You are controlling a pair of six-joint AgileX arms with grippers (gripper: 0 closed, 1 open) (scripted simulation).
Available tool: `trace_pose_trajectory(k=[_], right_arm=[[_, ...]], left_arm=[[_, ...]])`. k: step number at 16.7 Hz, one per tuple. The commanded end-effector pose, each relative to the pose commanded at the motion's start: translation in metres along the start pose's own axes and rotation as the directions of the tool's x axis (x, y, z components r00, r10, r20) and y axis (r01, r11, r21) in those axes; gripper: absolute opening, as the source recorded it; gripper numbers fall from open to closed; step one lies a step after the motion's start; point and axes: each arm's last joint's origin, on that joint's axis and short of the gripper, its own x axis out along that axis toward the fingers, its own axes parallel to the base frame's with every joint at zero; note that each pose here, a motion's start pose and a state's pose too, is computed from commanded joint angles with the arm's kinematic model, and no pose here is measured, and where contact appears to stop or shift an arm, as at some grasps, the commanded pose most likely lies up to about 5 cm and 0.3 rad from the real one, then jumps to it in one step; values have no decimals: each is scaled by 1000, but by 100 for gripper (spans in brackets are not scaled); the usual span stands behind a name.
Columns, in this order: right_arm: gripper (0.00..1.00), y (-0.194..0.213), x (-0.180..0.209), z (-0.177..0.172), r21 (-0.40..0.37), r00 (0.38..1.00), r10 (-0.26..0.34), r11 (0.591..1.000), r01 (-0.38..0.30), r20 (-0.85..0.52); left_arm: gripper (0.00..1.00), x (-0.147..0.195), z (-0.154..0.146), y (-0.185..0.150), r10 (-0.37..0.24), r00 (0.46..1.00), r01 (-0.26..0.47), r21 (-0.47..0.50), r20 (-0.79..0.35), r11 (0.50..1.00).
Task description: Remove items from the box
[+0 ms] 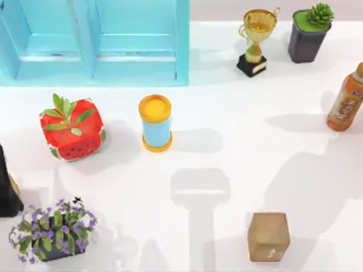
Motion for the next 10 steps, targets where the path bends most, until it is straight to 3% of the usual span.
trace_pose_trajectory(k=[5, 10], right_arm=[[100, 9, 35, -5, -2, 1000, 2, 1000, -2, -2], [100, 10, 40, -6, 0, 1000, 0, 1000, 0, -1]], left_arm=[[100, 0, 0, 0, 0, 1000, 0, 0, 0, 1000], [100, 0, 0, 0, 0, 1000, 0, 0, 0, 1000]])
